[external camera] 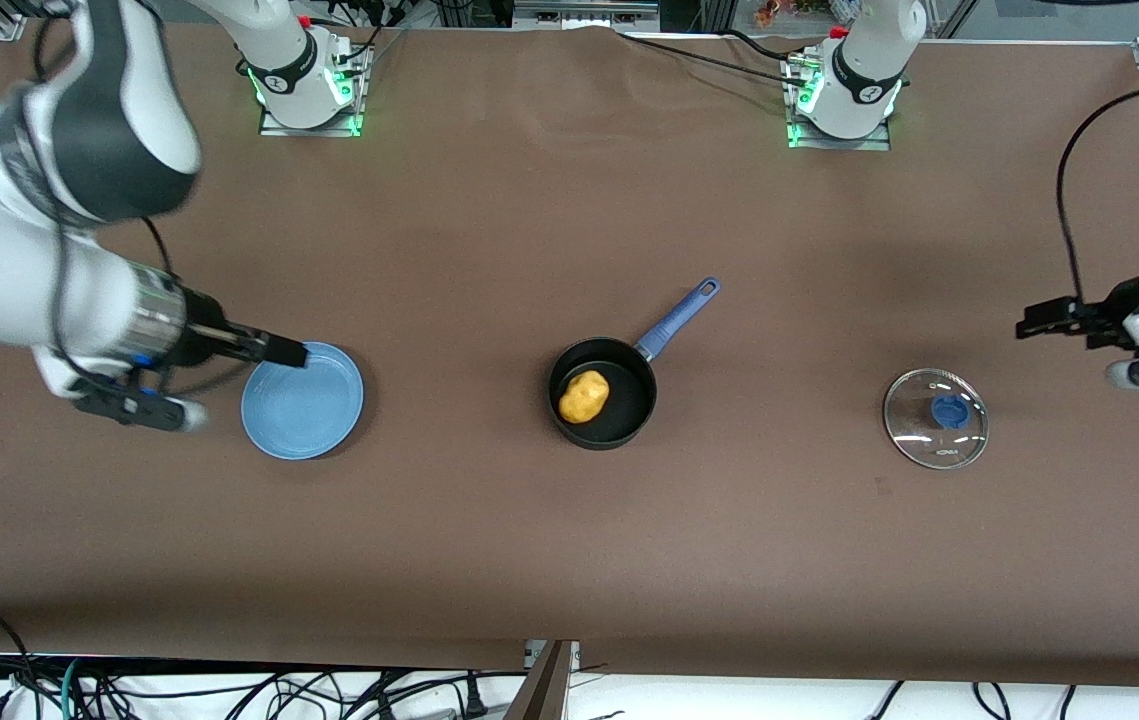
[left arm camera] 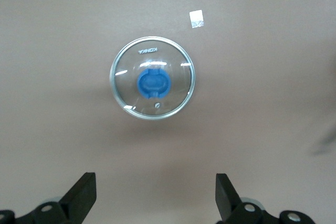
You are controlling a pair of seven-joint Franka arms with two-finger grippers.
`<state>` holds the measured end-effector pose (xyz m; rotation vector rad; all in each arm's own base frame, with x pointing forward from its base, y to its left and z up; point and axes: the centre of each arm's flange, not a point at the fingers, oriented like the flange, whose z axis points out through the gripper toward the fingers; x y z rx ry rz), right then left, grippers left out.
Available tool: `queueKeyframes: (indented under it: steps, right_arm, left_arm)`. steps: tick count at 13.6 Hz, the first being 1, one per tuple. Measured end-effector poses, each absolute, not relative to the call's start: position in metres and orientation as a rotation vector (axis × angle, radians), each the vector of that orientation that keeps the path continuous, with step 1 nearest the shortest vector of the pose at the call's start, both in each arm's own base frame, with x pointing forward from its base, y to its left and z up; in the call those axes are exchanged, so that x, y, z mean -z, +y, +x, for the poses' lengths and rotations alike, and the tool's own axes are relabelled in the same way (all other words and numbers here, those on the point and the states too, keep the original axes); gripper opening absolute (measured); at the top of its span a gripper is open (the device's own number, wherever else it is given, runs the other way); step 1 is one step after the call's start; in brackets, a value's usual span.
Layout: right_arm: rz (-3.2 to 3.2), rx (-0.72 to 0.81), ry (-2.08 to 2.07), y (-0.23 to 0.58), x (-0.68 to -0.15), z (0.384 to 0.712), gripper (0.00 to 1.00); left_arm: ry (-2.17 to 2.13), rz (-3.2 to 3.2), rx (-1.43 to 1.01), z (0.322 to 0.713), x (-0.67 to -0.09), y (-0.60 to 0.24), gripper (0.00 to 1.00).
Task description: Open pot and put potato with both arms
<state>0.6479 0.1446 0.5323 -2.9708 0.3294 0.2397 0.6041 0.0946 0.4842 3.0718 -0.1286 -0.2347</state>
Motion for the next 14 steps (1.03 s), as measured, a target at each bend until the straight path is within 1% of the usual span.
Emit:
queueKeyframes:
  steps: [3,5,9,14]
  right_arm:
    - [-3.051,-0.231,0.317,0.127,-0.585,0.603,1.0]
    - [-3.073,-0.213,0.313,0.121,-0.604,0.585,1.0]
    - [-3.106,-0.187,0.173,0.109,-0.617,0.577,1.0]
    - [-3.115,-0.181,-0.109,0.051,-0.634,0.565,1.0]
  left_arm:
    - [-0.122,3.083,0.25,0.596,-0.557,0.079,1.0]
    - [-0.06,3.087,0.247,0.585,-0.584,0.073,1.0]
    - [0.048,3.09,0.275,0.581,-0.59,0.049,1.0]
    - [0.027,3.09,0.296,0.584,-0.583,0.036,1.0]
